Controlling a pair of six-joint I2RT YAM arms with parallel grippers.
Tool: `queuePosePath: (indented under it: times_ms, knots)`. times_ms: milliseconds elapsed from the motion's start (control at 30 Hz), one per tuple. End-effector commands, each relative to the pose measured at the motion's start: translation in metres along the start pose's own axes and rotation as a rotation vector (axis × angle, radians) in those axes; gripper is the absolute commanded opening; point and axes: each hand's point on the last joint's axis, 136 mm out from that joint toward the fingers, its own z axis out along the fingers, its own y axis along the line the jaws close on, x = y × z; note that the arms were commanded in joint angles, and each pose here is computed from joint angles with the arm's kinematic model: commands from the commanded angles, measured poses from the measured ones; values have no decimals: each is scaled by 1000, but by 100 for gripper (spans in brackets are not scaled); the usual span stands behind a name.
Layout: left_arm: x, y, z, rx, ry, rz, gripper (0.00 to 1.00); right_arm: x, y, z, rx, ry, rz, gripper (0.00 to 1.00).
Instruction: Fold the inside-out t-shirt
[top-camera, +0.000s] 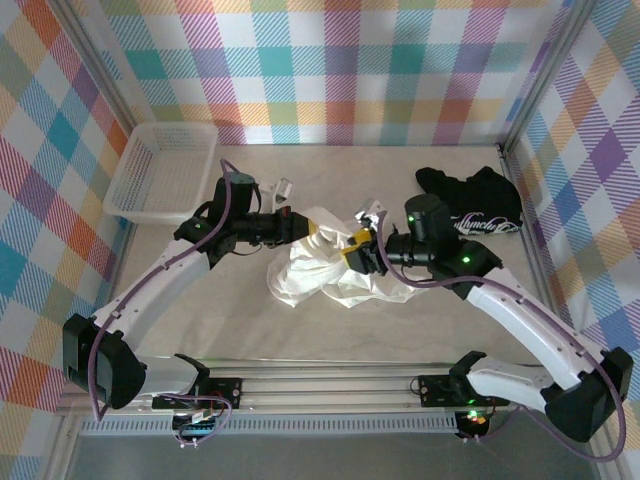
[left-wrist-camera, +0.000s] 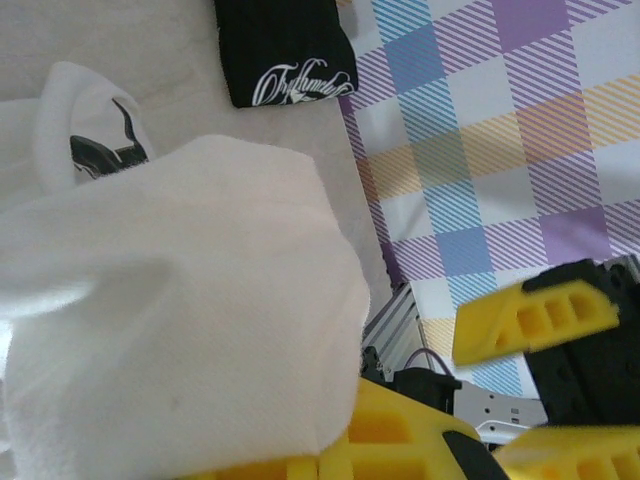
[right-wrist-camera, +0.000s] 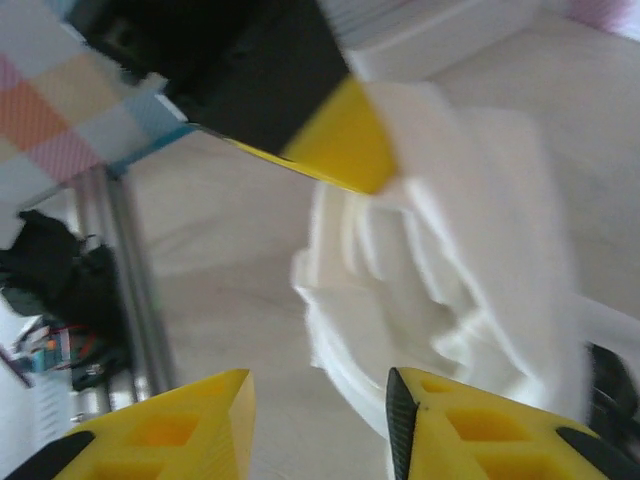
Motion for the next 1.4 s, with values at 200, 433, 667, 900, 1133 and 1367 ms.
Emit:
queuePosePath:
  times_ms: [200, 433, 667, 900, 1133, 1367]
  knots:
    - [-11, -13, -12, 11, -49, 44, 0, -3, -37, 54, 67, 19, 107, 31]
    - [-10, -13, -13, 9, -52, 52, 0, 0, -62, 58, 121, 12, 153, 38]
    - [-10, -11, -12, 6, -51, 53, 0, -12, -47, 67, 0, -22, 132, 38]
    - [-8, -6, -10, -6, -48, 50, 0, -18, -42, 64, -25, -40, 119, 24]
    - [-7, -2, -9, -17, -47, 53, 0, -21, -39, 59, -24, -46, 112, 9]
    - [-6, 12, -6, -72, -43, 47, 0, -27, -35, 46, 0, -58, 86, 7]
